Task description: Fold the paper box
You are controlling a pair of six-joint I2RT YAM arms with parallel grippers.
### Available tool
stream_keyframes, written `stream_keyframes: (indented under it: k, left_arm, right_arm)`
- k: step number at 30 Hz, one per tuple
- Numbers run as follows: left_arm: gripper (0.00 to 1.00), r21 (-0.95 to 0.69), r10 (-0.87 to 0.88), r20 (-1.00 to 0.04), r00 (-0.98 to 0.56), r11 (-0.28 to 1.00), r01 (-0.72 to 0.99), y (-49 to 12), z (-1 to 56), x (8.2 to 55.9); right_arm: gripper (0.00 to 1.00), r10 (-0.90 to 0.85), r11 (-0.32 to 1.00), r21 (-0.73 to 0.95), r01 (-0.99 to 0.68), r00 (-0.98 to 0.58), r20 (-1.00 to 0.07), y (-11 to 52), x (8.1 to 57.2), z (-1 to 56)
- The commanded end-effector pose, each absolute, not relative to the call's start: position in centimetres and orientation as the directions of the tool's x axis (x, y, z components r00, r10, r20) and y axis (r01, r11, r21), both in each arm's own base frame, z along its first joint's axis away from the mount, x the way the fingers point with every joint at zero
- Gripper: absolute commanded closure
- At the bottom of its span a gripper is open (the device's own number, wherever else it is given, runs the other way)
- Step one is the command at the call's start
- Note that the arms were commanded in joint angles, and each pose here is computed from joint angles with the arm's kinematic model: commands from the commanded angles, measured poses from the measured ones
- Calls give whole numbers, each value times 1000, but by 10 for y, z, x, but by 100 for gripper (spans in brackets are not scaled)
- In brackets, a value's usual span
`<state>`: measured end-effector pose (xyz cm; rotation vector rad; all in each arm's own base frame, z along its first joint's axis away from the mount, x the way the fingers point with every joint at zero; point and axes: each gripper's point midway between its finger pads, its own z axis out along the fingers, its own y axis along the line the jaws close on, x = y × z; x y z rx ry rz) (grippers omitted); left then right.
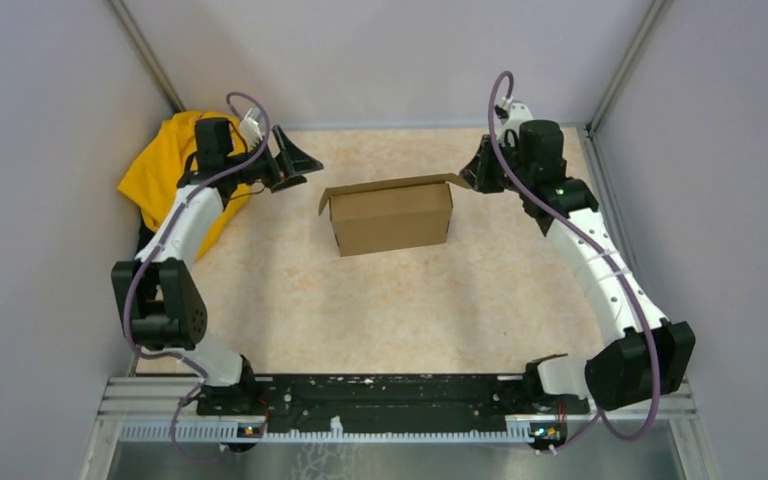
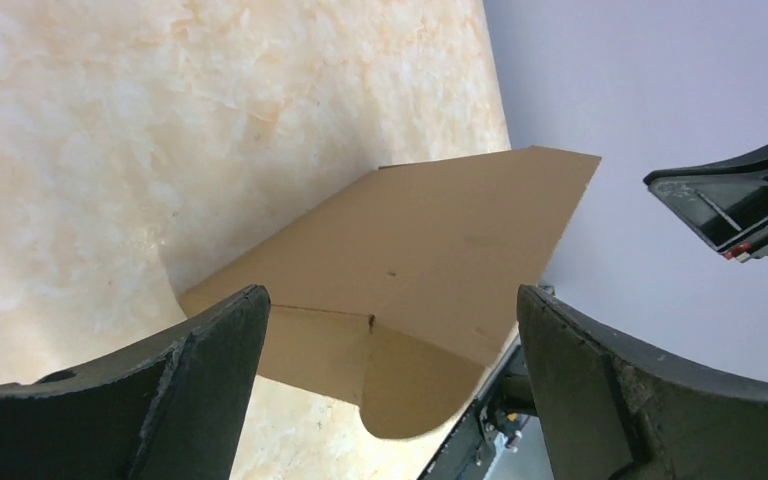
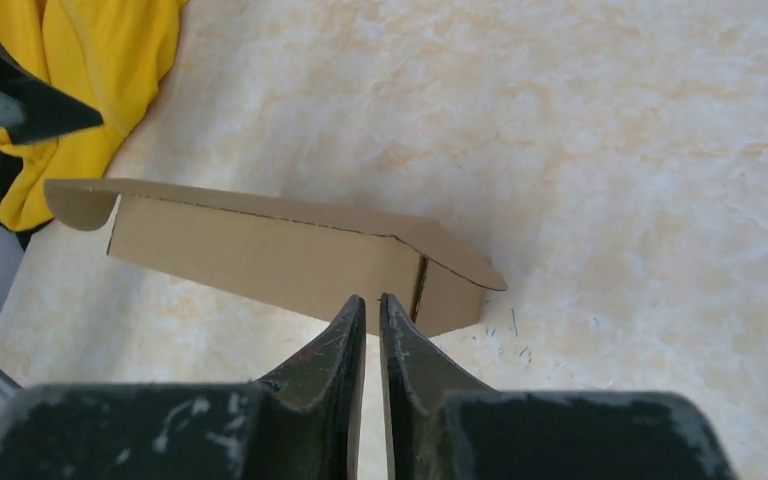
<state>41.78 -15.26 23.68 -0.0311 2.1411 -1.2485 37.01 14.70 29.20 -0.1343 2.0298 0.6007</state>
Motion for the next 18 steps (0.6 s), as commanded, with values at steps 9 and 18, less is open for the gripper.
stream_keyframes:
  k: [9, 18]
  left_arm:
    - [1, -526, -330, -819, -470, 758, 385, -118, 328, 368]
    - [1, -516, -352, -839, -416, 757, 401, -117, 365, 342]
  right_arm:
    - [8, -18, 880, 168, -445, -385, -923, 153, 353, 325]
    - [1, -25, 863, 149, -483, -335, -942, 165, 347, 357]
